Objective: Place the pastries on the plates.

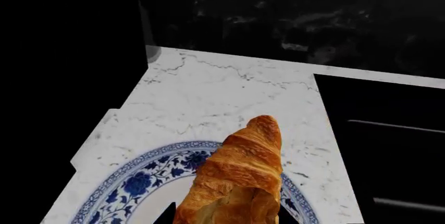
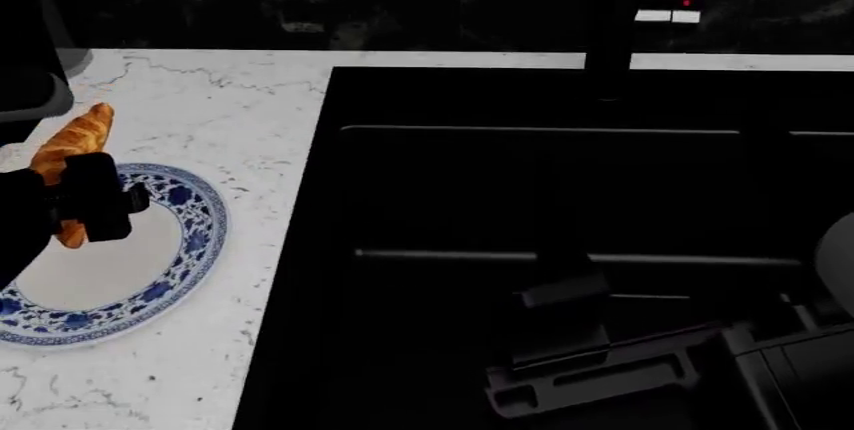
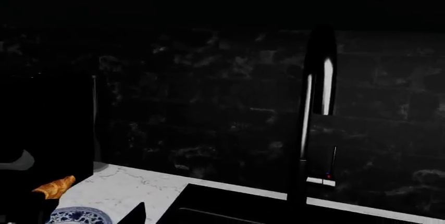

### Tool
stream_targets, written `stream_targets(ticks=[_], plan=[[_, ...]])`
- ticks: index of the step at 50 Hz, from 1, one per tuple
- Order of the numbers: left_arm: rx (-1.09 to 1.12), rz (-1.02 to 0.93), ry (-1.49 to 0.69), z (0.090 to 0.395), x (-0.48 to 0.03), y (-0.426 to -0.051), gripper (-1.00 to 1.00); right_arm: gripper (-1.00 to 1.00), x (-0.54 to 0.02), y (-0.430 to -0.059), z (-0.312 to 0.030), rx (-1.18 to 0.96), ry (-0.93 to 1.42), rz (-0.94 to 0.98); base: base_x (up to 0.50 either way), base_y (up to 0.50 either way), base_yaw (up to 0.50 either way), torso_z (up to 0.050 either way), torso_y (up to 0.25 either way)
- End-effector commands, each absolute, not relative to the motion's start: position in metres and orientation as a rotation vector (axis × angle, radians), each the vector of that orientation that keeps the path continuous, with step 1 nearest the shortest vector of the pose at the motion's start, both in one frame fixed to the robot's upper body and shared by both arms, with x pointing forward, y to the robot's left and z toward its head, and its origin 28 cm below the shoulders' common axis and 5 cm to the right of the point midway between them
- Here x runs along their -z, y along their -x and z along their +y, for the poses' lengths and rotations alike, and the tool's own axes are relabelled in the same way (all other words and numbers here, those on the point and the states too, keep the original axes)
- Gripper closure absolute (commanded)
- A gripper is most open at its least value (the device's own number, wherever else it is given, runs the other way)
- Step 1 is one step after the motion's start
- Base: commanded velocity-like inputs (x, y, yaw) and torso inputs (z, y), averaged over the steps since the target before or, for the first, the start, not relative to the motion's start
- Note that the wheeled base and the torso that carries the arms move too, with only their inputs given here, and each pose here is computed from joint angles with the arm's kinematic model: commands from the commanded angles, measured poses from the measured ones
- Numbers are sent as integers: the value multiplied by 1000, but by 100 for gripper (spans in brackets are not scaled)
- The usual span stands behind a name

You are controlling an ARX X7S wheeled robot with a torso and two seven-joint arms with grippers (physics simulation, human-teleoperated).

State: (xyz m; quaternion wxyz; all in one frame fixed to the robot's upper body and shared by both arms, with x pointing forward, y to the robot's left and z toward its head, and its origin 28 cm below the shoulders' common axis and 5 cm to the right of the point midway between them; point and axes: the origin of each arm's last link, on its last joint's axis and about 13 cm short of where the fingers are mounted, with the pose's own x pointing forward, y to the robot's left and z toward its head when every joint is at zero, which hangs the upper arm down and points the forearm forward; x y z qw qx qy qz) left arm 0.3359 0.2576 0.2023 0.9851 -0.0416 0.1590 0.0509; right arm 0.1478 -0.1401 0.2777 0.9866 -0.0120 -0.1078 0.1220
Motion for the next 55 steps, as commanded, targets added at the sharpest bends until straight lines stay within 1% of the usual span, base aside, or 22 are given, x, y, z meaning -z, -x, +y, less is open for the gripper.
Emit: stream_targets(ticks=[1,14,28,50,51,55], plan=[[-182,341,79,259,-196,-345,100,-100,-277,-146,-140,-237,17,-209,0,0,0,0,0],[-174,389,56,253,-180,-352,100,-100,-276,-145,-140,-234,11,-204,0,0,0,0,0],[-219,426,59,252,-164,-357,100,-100,-277,-145,-140,-234,8,-197,0,0,0,0,0],[-238,449,63,252,-157,-361,100,-100,-275,-142,-141,-227,-3,-191,0,0,0,0,0],[-237,448,60,253,-157,-361,-100,-100,-275,-142,-141,-227,-3,-191,0,0,0,0,0],[-232,445,67,253,-159,-360,-100,-100,-275,-143,-141,-227,-6,-189,0,0,0,0,0]])
